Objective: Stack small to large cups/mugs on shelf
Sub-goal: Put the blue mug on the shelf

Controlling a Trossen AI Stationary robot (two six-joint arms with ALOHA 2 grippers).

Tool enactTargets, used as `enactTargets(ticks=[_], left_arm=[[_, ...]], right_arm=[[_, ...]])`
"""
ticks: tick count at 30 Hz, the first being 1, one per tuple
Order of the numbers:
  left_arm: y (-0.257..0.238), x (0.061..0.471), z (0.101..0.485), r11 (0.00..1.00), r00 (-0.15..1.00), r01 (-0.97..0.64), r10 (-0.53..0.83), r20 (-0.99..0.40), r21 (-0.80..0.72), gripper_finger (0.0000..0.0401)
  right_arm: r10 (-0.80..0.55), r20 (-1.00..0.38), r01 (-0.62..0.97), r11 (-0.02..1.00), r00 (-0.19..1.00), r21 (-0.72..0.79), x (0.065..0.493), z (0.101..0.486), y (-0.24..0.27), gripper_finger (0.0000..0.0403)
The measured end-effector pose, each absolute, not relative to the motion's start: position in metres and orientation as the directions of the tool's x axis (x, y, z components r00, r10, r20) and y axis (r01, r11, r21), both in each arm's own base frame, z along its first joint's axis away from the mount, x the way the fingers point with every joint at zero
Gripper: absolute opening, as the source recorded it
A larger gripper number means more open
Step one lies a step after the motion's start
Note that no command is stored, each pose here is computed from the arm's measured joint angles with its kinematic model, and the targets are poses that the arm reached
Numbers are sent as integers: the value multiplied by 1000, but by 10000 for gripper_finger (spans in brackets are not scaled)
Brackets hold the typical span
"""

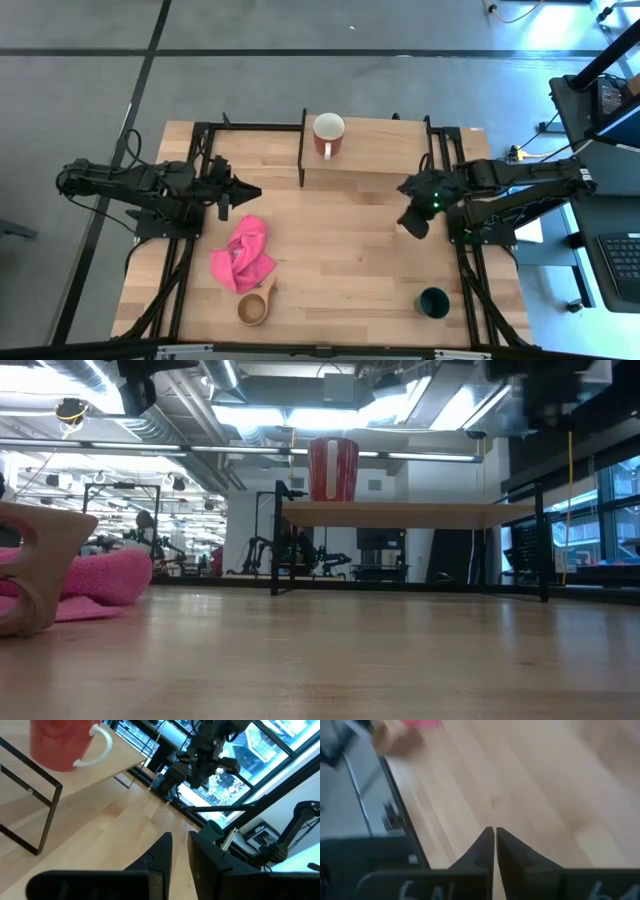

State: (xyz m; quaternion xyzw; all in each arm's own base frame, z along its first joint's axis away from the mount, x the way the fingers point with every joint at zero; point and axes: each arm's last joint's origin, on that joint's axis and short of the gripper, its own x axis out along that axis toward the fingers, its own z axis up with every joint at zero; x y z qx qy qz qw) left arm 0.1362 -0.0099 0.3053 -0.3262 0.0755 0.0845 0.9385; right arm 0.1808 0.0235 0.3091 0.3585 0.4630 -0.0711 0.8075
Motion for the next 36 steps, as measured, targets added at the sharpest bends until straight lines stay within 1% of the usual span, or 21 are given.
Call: enactTargets(ticks=[3,7,10,14,18,24,28,32,34,36], left_arm=[[-10,136,305,773,974,-208,109,-197,-599,55],[-10,136,305,778,974,-207,109,-197,-593,55],[-10,136,305,778,974,-207,109,-198,-593,55],[-10,136,305,778,974,-208,109,-198,-592,55],[-10,136,305,778,974,-208,109,-198,-592,55],[-10,136,305,779,974,-208,109,-198,-592,55],[-10,136,305,781,974,-209,109,-200,-589,55],[-10,136,304,800,973,-209,109,-206,-563,55],[-10,136,304,801,972,-207,104,-210,-562,55],[-10,136,304,802,973,-203,100,-210,-561,55]], right_arm=[[277,-854,504,711,440,490,170,303,29,21],[383,-871,562,666,307,491,158,300,40,21],[462,-854,596,624,240,505,153,299,49,21],[495,-848,627,605,187,491,148,299,63,22],[493,-857,679,580,147,450,141,299,76,34],[454,-883,766,523,120,373,132,297,98,85],[433,-896,791,511,102,337,130,292,117,110],[386,-913,787,519,131,332,132,284,141,110],[363,-921,795,512,143,325,133,278,153,105],[331,-935,820,494,131,290,132,272,162,101]])
